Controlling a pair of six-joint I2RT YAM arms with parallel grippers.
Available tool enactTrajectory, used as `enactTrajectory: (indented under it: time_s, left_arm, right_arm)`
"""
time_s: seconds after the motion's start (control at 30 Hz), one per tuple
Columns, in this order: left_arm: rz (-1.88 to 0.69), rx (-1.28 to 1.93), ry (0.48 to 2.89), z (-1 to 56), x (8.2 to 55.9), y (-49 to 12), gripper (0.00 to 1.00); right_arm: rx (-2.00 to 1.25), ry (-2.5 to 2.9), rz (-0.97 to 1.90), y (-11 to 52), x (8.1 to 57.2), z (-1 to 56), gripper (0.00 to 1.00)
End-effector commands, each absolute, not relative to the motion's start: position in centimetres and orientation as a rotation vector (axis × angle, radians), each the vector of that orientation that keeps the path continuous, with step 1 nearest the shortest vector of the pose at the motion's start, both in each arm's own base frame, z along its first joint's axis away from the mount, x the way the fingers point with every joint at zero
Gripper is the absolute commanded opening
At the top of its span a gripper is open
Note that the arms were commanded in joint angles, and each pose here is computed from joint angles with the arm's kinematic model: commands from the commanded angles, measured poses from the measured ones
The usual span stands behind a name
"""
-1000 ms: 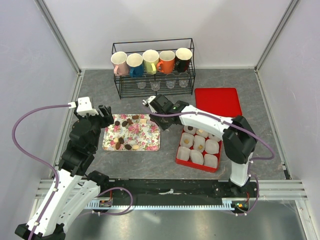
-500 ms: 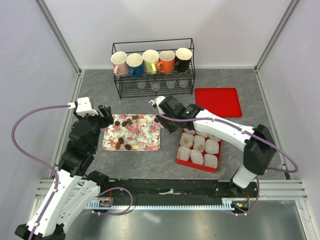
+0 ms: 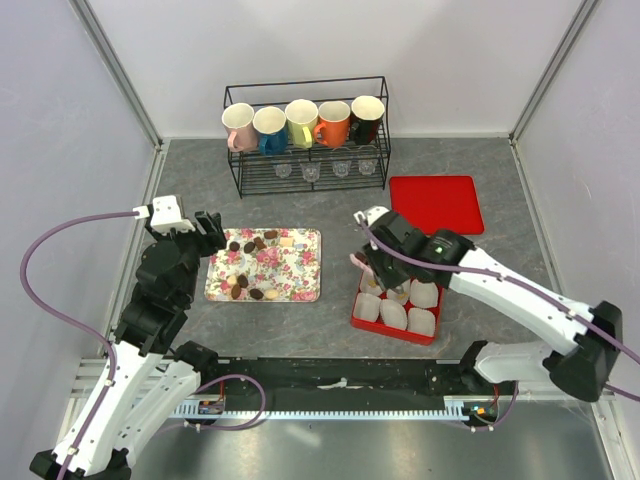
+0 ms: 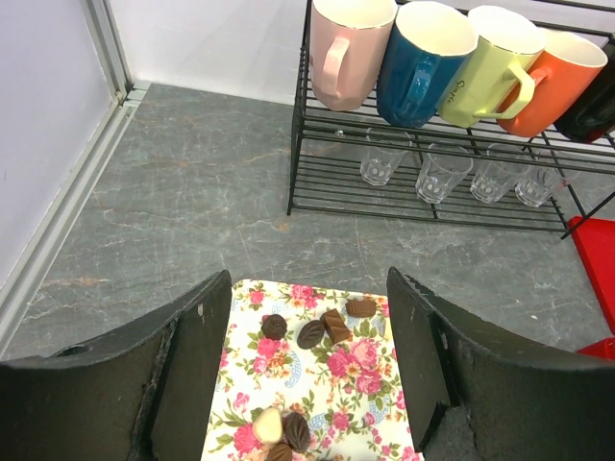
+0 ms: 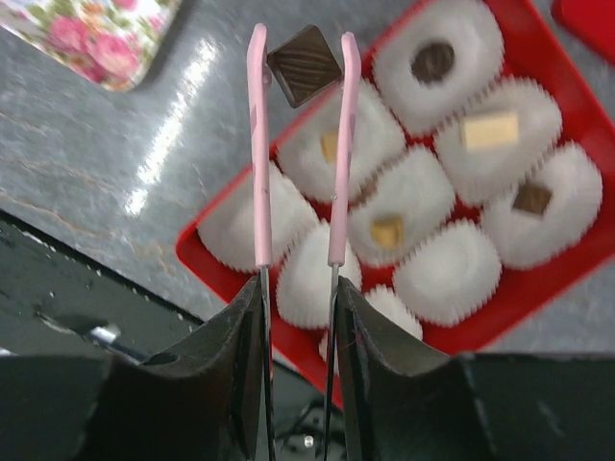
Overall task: Pack the chocolate
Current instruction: Pick up the fake chocolate from the plate, then place the fake chocolate in the packing box.
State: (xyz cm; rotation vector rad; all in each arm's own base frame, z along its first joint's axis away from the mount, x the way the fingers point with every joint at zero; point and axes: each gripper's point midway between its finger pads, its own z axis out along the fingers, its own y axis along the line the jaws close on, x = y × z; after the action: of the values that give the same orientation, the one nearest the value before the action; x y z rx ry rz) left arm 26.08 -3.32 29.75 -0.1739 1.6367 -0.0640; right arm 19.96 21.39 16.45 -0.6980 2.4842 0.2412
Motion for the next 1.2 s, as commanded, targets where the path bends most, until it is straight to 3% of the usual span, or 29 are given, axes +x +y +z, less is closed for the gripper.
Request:
enactTrajectory:
  time_s: [0.0, 0.4, 1.17]
  left_arm:
    - [-0.087, -0.204, 1.613, 30.2, 26.1, -3.3, 0.73]
    - [-0.091, -0.203, 1.609, 30.3, 26.0, -3.3, 0.73]
    - [-0.094, -0.201, 1.608, 30.3, 26.0, -3.3, 0.73]
  right_arm:
    - [-0.521, 2.598, 0.152, 17.1, 17.4, 16.3, 0.14]
    - [-0.312, 2.793, -0.029, 11.0, 13.5, 14.1, 0.14]
    - [-0.18, 2.84, -0.061, 9.0, 14.8, 10.3, 0.18]
